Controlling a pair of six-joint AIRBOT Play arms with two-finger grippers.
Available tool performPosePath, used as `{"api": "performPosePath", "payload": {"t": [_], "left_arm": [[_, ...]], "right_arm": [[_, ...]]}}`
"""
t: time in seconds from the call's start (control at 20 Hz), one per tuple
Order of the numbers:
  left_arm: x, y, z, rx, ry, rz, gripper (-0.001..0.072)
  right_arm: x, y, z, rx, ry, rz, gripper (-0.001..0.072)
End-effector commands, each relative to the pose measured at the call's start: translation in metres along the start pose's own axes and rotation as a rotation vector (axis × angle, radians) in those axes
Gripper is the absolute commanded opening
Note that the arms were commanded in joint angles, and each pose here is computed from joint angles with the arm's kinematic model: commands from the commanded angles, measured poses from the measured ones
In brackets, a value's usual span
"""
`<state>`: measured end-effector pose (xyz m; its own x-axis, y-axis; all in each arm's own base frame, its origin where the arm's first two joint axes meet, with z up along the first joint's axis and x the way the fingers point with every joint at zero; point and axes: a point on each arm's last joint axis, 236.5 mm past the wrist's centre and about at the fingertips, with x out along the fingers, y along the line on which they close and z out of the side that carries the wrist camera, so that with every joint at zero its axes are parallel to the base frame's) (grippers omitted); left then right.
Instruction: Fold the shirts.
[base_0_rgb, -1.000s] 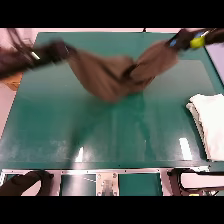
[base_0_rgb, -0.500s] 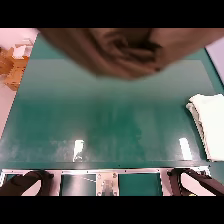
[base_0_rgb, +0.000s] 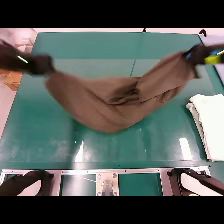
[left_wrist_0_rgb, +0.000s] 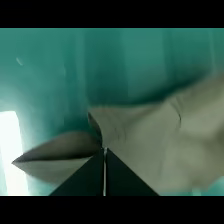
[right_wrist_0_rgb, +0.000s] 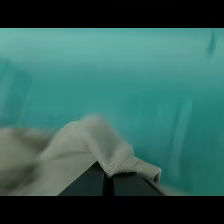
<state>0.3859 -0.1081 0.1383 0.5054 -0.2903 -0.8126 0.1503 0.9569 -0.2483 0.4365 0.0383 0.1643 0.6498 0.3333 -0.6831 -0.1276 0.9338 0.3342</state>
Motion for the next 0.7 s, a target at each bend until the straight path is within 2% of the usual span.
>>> {"api": "performPosePath", "payload": {"t": [0.0, 0.1, 0.25, 0.3, 0.35, 0.4, 0.45, 0.5, 0.65], "left_arm": [[0.130, 0.027, -0.086, -0.085, 0.249, -0.022, 0.0024], [0.162, 0.036, -0.087, -0.090, 0.277, -0.011, 0.0024], [0.164, 0.041, -0.046, -0.044, 0.200, 0.017, 0.0025], [0.157, 0.040, -0.029, -0.023, 0.168, 0.025, 0.0025], [0.149, 0.039, -0.013, -0.003, 0.135, 0.032, 0.0026], [0.141, 0.038, -0.001, 0.019, 0.116, 0.039, 0.0143], [0.135, 0.039, 0.005, 0.039, 0.112, 0.053, 0.0463], [0.129, 0.045, 0.009, 0.042, 0.112, 0.067, 0.0534], [0.115, 0.073, 0.023, -0.025, 0.086, 0.085, 0.0534]], "right_arm": [[0.109, -0.046, -0.076, 0.129, 0.211, -0.021, 0.0017], [0.143, -0.055, -0.100, 0.210, 0.293, 0.010, 0.0017], [0.154, -0.066, -0.101, 0.235, 0.304, 0.005, 0.0033], [0.149, -0.071, -0.092, 0.238, 0.288, 0.002, 0.0254], [0.140, -0.075, -0.083, 0.243, 0.283, 0.004, 0.0445], [0.125, -0.080, -0.072, 0.249, 0.289, 0.013, 0.0445], [0.108, -0.085, -0.064, 0.276, 0.296, 0.016, 0.0440], [0.087, -0.091, -0.056, 0.301, 0.297, 0.014, 0.0422], [0.040, -0.103, -0.063, 0.387, 0.294, -0.010, 0.0423]]}}
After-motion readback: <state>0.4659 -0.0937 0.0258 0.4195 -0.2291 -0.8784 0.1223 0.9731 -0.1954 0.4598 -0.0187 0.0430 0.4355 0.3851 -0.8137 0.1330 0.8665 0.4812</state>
